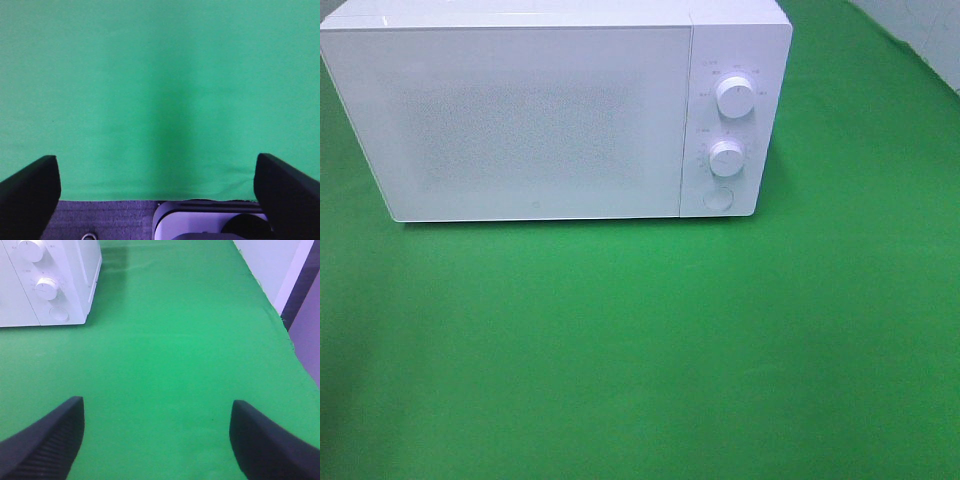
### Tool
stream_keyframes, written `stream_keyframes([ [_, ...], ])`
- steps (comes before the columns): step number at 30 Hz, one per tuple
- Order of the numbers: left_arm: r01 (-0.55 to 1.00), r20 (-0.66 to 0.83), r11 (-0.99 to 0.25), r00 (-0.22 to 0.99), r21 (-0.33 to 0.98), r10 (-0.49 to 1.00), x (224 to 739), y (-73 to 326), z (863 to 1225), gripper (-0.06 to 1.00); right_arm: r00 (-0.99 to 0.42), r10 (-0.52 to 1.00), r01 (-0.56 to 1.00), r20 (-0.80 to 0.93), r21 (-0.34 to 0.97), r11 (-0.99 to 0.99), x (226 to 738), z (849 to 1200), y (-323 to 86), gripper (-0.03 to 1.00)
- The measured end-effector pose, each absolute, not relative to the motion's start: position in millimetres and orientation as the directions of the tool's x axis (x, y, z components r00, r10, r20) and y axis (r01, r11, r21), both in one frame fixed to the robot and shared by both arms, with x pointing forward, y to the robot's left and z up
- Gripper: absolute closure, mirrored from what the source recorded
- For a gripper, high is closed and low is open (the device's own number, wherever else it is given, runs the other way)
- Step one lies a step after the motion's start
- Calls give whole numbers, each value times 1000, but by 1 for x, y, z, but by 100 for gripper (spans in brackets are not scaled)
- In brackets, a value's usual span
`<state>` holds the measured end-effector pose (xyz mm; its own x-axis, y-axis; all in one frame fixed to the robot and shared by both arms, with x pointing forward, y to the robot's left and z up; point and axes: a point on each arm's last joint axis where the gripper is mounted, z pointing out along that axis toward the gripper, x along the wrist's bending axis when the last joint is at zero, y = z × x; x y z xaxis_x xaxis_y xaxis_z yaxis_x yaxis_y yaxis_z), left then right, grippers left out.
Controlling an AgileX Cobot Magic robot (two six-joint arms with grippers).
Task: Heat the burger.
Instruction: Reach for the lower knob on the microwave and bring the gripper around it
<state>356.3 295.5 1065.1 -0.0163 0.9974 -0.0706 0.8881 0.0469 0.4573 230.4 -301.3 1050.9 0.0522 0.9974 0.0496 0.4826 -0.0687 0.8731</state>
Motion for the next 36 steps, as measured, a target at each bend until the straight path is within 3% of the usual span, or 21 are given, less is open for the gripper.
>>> stream_keyframes([
  [9, 798, -56, 39, -7, 602, 998, 300, 298, 1045, -3, 52, 997, 483, 50, 873, -69, 230, 1051, -301, 21],
  [21, 632, -53, 39, 3, 774, 999, 269, 299, 1051, -3, 52, 997, 483, 50, 873, -69, 230, 1051, -301, 21],
  [25, 514, -54, 40, 11, 857, 998, 246, 299, 1054, -3, 52, 997, 483, 50, 873, -69, 230, 1051, -301, 21],
  [36, 441, -54, 41, 16, 897, 998, 234, 299, 1054, -3, 52, 997, 483, 50, 873, -69, 230, 1051, -301, 21],
])
